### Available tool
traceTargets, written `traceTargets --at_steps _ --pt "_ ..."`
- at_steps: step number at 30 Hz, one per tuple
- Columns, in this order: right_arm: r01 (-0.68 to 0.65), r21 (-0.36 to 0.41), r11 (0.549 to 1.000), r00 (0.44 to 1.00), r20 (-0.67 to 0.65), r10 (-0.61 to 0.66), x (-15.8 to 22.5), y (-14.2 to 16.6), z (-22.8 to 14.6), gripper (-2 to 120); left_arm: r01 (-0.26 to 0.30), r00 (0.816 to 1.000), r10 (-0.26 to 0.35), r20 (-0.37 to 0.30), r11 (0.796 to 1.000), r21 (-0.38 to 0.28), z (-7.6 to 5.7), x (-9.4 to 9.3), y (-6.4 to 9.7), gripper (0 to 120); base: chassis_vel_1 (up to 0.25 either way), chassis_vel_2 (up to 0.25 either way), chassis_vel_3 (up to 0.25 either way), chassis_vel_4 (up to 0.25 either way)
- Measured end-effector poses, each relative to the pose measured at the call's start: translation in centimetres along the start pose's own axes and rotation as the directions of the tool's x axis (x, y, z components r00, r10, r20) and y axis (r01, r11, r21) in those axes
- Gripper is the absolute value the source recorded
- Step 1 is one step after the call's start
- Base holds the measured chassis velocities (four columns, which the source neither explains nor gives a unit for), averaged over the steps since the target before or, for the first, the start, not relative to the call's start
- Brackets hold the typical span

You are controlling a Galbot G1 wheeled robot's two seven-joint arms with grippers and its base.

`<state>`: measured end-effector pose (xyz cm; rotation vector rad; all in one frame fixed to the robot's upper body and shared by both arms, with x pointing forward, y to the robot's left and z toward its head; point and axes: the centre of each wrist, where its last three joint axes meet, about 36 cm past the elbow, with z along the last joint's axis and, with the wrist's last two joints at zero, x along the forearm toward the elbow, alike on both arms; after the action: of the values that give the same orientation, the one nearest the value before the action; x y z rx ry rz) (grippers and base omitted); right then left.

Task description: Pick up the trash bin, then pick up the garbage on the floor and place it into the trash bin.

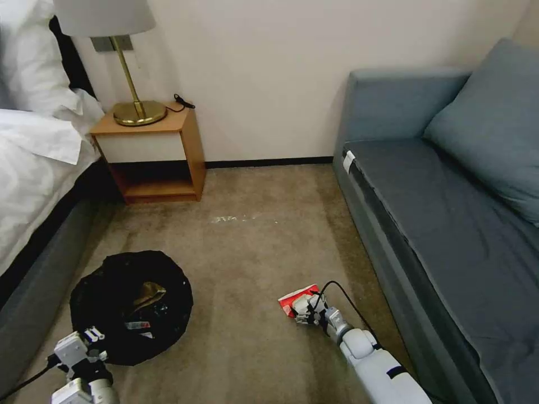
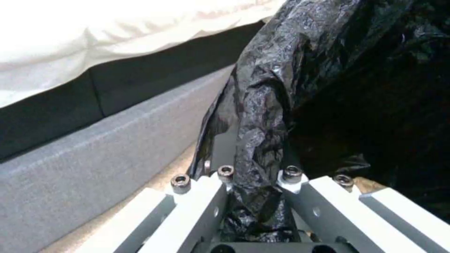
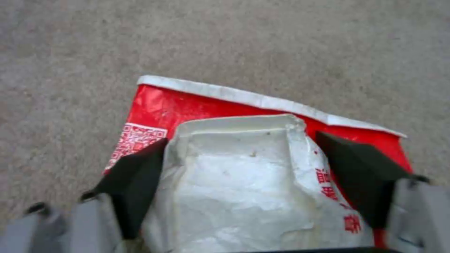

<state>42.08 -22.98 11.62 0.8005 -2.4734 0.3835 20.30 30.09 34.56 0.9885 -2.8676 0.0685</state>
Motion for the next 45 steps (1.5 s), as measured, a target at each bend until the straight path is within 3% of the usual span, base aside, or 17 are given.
traceTargets --at_steps 4,6,29,37,45 --pt "0.011 -0.001 1.000 1.000 -0.002 -0.011 0.1 0.1 0.1 70 0.002 1.000 -0.002 0.002 1.000 0.001 0.1 0.2 0.2 3 0.000 0.000 0.000 0.000" --pt "0.019 -0.004 1.000 1.000 -0.003 -0.019 0.2 0.3 0.4 58 0.006 1.000 -0.007 0.002 1.000 0.003 0.1 0.3 0.4 3 0.000 0.000 0.000 0.000" --pt "0.053 -0.037 0.998 0.998 0.021 -0.052 2.1 0.8 1.7 7 0.013 1.000 -0.013 -0.002 1.000 -0.001 0.7 0.9 0.4 3 0.000 0.000 0.000 0.000" --pt "0.088 -0.048 0.995 0.993 0.080 -0.084 2.2 1.2 0.6 6 0.015 1.000 -0.015 0.005 1.000 -0.004 0.8 1.2 0.4 3 0.000 0.000 0.000 0.000" --pt "0.184 -0.067 0.981 0.945 0.286 -0.158 1.5 3.3 -5.1 5 0.014 1.000 -0.014 0.011 1.000 -0.019 1.1 1.5 0.2 3 0.000 0.000 0.000 0.000"
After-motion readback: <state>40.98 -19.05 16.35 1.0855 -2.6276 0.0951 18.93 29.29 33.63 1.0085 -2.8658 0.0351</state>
